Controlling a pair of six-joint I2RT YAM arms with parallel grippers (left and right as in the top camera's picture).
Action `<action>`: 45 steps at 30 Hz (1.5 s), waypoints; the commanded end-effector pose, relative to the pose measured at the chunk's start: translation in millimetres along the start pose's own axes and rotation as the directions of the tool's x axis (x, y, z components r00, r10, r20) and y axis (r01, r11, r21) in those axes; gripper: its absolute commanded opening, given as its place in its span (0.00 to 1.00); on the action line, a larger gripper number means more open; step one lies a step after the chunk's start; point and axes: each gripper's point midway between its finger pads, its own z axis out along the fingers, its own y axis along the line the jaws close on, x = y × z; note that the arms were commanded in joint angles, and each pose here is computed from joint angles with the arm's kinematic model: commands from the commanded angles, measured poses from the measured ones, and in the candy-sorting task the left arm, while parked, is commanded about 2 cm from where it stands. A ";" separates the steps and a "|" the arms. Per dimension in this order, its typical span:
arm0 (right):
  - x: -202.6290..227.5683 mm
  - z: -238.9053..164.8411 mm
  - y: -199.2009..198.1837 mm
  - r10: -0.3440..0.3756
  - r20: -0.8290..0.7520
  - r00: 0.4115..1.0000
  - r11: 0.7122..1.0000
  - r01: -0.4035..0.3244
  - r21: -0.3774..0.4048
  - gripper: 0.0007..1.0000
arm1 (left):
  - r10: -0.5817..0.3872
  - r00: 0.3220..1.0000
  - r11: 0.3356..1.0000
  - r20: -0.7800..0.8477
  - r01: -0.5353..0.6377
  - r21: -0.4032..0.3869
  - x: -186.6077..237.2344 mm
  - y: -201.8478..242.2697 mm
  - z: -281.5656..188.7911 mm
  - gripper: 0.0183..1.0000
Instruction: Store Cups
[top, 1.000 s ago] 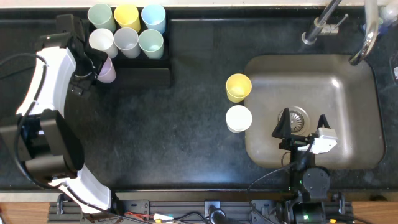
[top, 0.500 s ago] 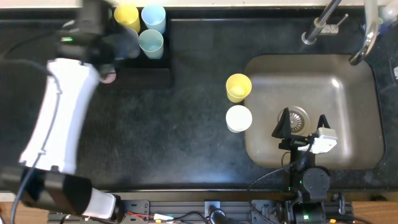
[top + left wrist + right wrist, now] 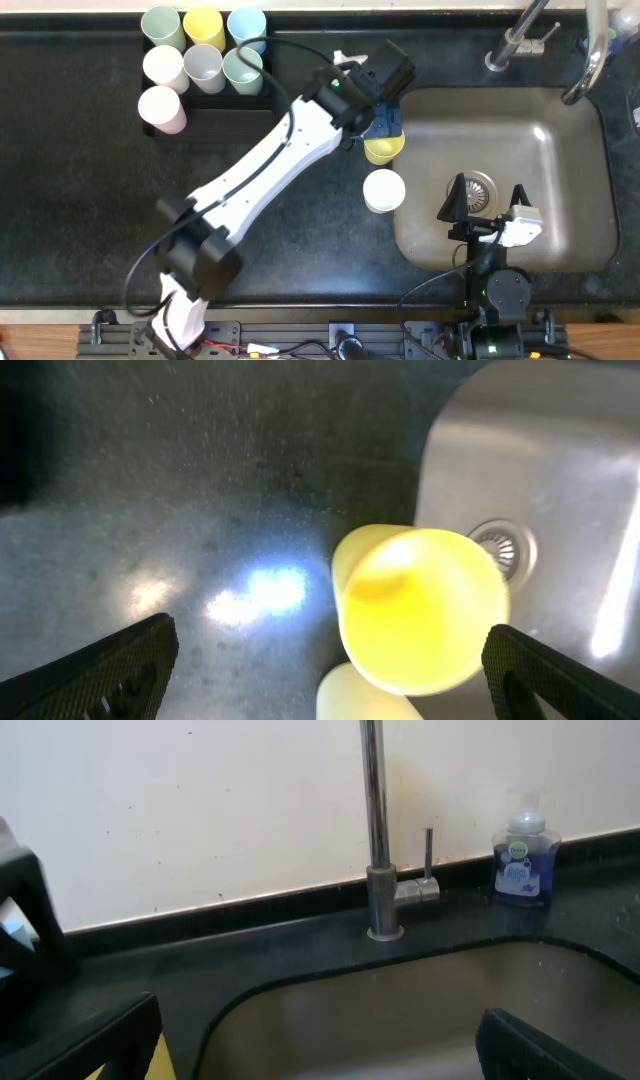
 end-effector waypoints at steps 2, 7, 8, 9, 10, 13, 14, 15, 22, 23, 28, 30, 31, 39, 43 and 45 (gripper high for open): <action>2.6 0.4 -3.1 0.004 0.004 1.000 1.000 -0.004 0.012 1.00 | -0.003 0.998 1.000 -0.065 0.004 0.025 1.4 -2.6 10.9 1.00; 2.6 0.4 -3.1 0.005 0.004 1.000 1.000 -0.005 0.012 1.00 | -0.006 0.993 1.000 -0.118 0.007 0.008 10.3 0.6 25.8 1.00; 2.6 0.4 -3.1 0.004 0.004 1.000 1.000 -0.004 0.012 1.00 | -0.008 0.992 1.000 -0.126 0.009 0.007 11.1 1.1 28.6 1.00; 2.6 0.4 -3.1 0.005 0.004 1.000 1.000 -0.005 0.012 1.00 | -0.010 0.991 1.000 -0.136 0.011 0.006 12.3 1.6 31.9 1.00; 2.6 0.4 -3.1 0.004 0.004 1.000 1.000 -0.004 0.012 1.00 | -0.012 0.989 1.000 -0.149 0.014 0.011 13.5 1.0 35.2 1.00; 2.6 0.4 -3.1 0.004 0.004 1.000 1.000 -0.004 0.012 1.00 | -0.018 0.983 0.999 -0.182 0.022 0.023 17.6 -0.4 43.0 1.00; 2.6 0.4 -3.1 0.005 0.004 1.000 1.000 -0.005 0.012 1.00 | -0.018 0.982 1.000 -0.186 0.022 0.020 18.5 0.1 44.8 1.00; 2.6 0.4 -3.1 0.005 0.004 1.000 1.000 -0.005 0.012 1.00 | -0.018 0.982 1.000 -0.189 0.022 0.017 19.1 0.6 46.1 1.00; 2.6 0.4 -3.1 0.004 0.004 1.000 1.000 -0.004 0.012 1.00 | -0.024 0.981 1.000 -0.191 0.026 0.009 17.0 4.5 49.3 1.00; 2.6 0.4 -3.1 0.004 0.004 1.000 1.000 -0.004 0.012 1.00 | -0.025 0.981 1.000 -0.192 0.027 0.008 16.7 5.0 49.8 1.00; 2.6 0.4 -3.1 0.005 0.004 1.000 1.000 -0.005 0.012 1.00 | -0.027 0.981 1.000 -0.191 0.029 0.008 15.9 5.7 50.0 0.61; 2.6 0.4 -3.1 0.005 0.004 1.000 1.000 -0.005 0.012 1.00 | -0.027 0.981 1.000 -0.191 0.029 0.008 15.9 5.7 50.0 0.26; 2.6 0.4 -3.1 0.004 0.004 1.000 1.000 -0.004 0.012 1.00 | -0.027 0.981 1.000 -0.191 0.029 0.008 15.9 5.6 50.0 0.18; 2.6 0.4 -3.1 0.004 0.004 1.000 1.000 -0.004 0.012 1.00 | -0.029 0.984 0.999 -0.175 0.032 0.013 11.5 4.6 50.5 0.02; 2.6 0.4 -3.1 0.004 0.004 1.000 1.000 -0.004 0.012 1.00 | -0.058 0.989 0.998 -0.133 0.062 0.023 -5.2 12.1 34.8 0.02; 2.6 0.4 -3.1 0.004 0.004 1.000 1.000 -0.004 0.012 1.00 | -0.087 0.992 0.995 -0.091 0.091 0.042 -22.1 20.5 15.2 0.02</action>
